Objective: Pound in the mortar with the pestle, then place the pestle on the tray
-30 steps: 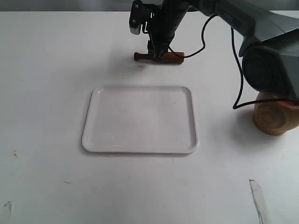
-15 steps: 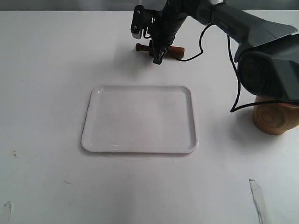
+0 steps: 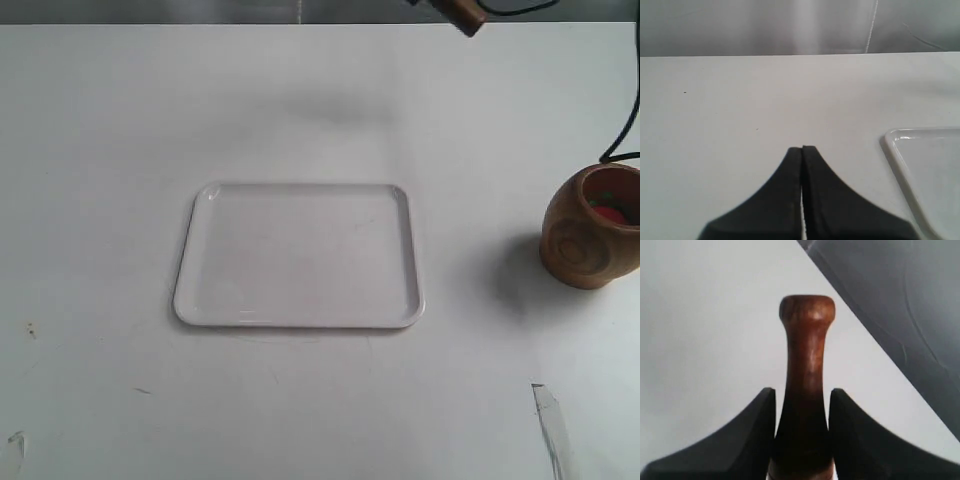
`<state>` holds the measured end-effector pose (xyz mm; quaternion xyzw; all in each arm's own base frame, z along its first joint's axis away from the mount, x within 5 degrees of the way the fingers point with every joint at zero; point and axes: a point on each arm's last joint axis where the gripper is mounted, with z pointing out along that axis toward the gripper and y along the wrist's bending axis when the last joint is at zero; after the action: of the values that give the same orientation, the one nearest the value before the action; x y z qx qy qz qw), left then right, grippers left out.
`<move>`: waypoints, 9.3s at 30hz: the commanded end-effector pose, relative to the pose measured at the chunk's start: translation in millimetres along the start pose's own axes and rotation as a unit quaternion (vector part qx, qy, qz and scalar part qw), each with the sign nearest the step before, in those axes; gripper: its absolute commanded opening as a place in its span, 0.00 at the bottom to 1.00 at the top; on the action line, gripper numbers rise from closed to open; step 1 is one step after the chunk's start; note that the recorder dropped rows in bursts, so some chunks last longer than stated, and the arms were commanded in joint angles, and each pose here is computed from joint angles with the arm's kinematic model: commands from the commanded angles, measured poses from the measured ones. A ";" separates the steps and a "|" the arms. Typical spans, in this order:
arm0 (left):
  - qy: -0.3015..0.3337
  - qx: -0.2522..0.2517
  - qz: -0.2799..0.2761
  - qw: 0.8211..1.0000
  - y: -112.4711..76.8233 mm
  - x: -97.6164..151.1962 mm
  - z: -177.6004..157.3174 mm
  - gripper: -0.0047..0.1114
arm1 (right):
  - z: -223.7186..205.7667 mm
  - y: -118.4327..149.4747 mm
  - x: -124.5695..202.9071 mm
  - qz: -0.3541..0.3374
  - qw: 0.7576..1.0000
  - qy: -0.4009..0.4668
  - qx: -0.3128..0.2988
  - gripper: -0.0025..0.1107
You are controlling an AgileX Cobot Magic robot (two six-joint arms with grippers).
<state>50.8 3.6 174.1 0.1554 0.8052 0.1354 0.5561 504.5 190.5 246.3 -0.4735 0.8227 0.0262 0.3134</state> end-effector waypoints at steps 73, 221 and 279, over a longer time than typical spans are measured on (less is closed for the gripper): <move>-0.004 0.004 -0.006 1.000 -0.6 -0.4 0.0 0.04 | -188.9 188.3 293.0 0.292 0.809 -0.423 0.286 0.02; -0.004 0.004 -0.006 1.000 -0.6 -0.4 0.0 0.04 | -111.1 239.0 42.4 -0.071 0.955 -0.245 -0.153 0.02; -0.004 0.004 -0.006 1.000 -0.6 -0.4 0.0 0.04 | -403.5 242.6 194.3 -0.007 0.870 -0.454 0.191 0.02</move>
<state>50.8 3.6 174.1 0.1554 0.8052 0.1354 0.5561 69.7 43.4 407.3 -0.3467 0.6117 0.0255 0.7106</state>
